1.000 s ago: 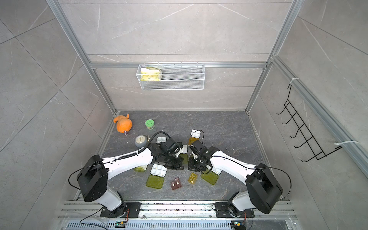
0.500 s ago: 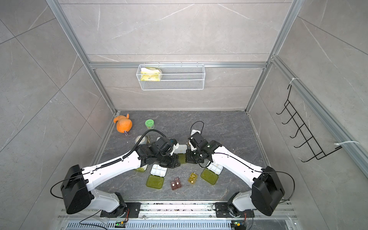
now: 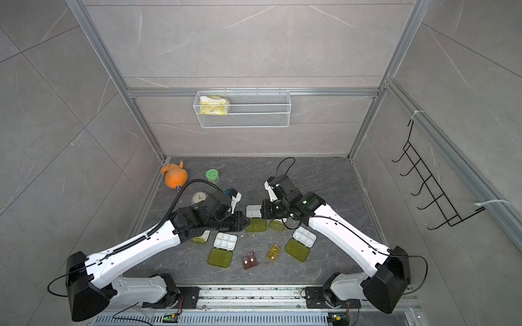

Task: Close pillboxes
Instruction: Close the lid on the pillbox.

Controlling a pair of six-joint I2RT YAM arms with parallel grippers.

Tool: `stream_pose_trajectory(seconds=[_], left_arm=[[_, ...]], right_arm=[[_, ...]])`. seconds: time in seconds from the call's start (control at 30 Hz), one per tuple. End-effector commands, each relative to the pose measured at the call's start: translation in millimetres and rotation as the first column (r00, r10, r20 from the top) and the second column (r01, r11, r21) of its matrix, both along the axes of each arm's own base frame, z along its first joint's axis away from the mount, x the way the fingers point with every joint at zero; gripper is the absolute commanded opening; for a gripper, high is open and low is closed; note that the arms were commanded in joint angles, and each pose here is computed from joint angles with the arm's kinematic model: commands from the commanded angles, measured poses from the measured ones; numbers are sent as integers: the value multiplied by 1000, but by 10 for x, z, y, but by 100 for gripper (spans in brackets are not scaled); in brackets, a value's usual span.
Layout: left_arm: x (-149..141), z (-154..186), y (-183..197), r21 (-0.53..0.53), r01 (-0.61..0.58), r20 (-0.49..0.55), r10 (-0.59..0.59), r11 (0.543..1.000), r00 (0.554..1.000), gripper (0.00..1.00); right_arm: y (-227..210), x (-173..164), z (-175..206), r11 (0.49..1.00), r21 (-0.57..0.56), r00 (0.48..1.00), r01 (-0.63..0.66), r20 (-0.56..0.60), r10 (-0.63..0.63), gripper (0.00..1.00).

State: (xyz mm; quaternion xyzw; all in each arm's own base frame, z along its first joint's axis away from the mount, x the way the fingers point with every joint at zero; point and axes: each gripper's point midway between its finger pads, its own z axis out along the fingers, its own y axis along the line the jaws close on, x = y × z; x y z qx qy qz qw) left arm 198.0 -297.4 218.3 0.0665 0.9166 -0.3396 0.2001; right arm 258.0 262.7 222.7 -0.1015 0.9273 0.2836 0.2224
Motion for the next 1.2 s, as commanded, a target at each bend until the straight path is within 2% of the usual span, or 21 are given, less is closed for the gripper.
stream_pose_trajectory(seconds=[0.0, 0.13, 0.27, 0.37, 0.57, 0.7, 0.8, 0.87, 1.0, 1.1, 1.17], left_arm=[[43, 117, 137, -6, -56, 56, 56, 998, 997, 21], [68, 247, 160, 19, 8, 145, -11, 1000, 989, 25], [16, 320, 112, 37, 128, 216, -133, 991, 967, 37], [7, 277, 128, 57, 154, 213, -163, 986, 963, 46], [43, 205, 75, 27, 147, 182, -150, 989, 972, 54], [136, 136, -21, -26, 107, 125, -103, 994, 987, 63], [120, 113, -211, -105, 152, 103, -141, 983, 985, 67], [142, 44, -266, -119, 138, 70, -130, 983, 989, 72], [131, -149, -424, -133, 133, -59, -141, 982, 988, 80], [132, -246, -538, -143, 129, -133, -148, 981, 980, 82], [154, -252, -596, -161, 123, -138, -146, 979, 980, 82]], right_arm=[[-122, -11, 90, 1000, -31, 998, -2, 66, 4, 0], [-289, -75, 79, 997, -29, 995, 75, 67, -73, 0], [-491, -183, 4, 981, -39, 982, 190, 15, -190, 0], [-608, -275, -13, 967, -44, 968, 250, -22, -252, 0], [-723, -422, 26, 965, -65, 966, 253, -39, -256, 0], [-760, -558, 51, 972, -61, 971, 228, -66, -232, 0], [-810, -691, 22, 975, -60, 971, 213, -98, -218, 0], [-849, -782, -18, 979, -67, 974, 194, -111, -200, 0], [-971, -941, -116, 981, -120, 977, 152, -129, -168, 0], [-1057, -1028, -160, 978, -159, 976, 138, -147, -162, 0], [-1085, -1070, -162, 977, -168, 975, 131, -158, -158, 0]])
